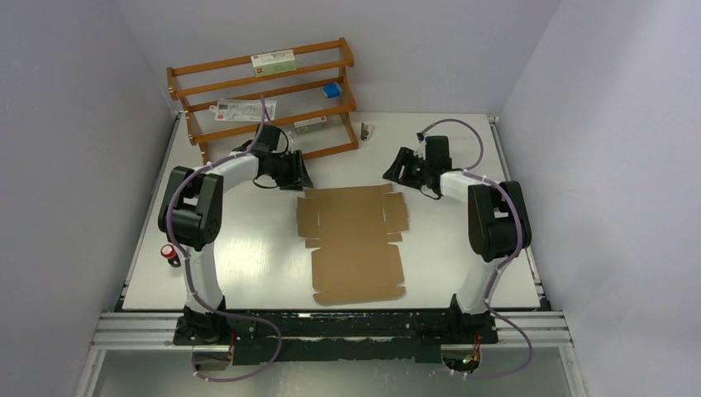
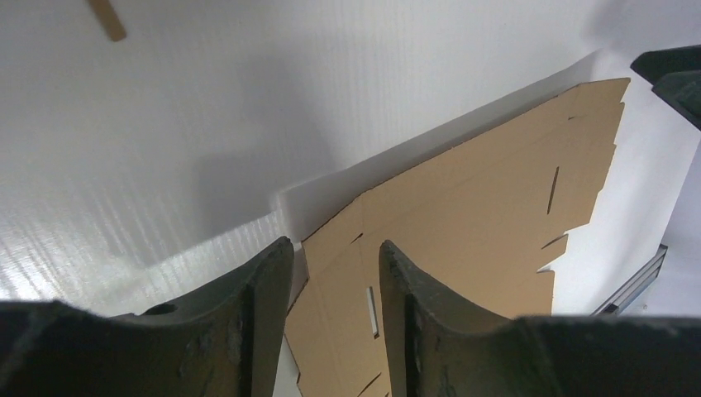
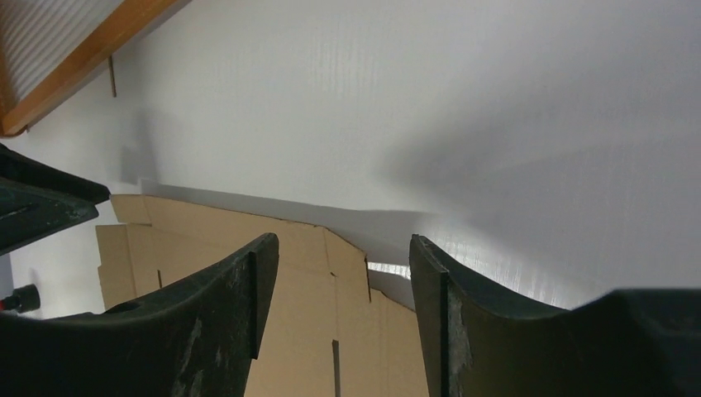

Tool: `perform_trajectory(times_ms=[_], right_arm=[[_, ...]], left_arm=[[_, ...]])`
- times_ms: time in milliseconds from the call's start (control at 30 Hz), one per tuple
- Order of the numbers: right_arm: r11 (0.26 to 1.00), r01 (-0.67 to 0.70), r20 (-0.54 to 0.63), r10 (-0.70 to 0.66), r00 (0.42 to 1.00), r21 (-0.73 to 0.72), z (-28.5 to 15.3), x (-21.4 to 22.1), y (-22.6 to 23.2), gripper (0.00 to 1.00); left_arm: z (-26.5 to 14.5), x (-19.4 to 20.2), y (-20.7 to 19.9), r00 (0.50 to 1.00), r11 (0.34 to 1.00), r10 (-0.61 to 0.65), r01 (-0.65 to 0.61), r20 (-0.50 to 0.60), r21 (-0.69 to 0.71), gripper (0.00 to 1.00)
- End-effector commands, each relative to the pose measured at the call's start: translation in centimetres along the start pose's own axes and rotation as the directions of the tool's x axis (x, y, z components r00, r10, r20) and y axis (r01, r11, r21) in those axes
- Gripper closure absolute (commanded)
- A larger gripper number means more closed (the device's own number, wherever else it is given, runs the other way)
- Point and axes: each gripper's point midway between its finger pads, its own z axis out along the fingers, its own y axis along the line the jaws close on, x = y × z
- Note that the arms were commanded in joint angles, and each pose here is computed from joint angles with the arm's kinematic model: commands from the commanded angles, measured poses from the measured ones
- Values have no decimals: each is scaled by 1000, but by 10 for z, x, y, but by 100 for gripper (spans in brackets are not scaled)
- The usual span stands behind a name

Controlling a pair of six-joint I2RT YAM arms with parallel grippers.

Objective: Fold the paper box

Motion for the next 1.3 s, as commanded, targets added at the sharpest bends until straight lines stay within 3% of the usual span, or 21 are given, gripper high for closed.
perform_trajectory(times_ms=[0, 333, 733, 967, 1267], right_arm=[[999, -1, -48, -2, 999, -49, 9, 6, 2, 38], [995, -22, -100, 12, 995, -96, 17, 23, 2, 57], [999, 30, -94, -34, 995, -46, 14, 24, 12, 94], [991, 98, -56, -93, 994, 93, 10, 20, 12, 100], [959, 157, -7, -160, 987, 236, 8, 13, 20, 100]], left_arm=[[1, -2, -13, 999, 999, 25, -24, -26, 38, 53], [5, 17, -11, 997, 999, 15, -13, -70, 38, 58], [10, 16, -29, 997, 999, 41, -39, -59, 21, 76], [9, 17, -36, 997, 998, 62, -62, -39, -22, 79], [5, 5, -52, 987, 975, 158, -154, 8, -158, 86]])
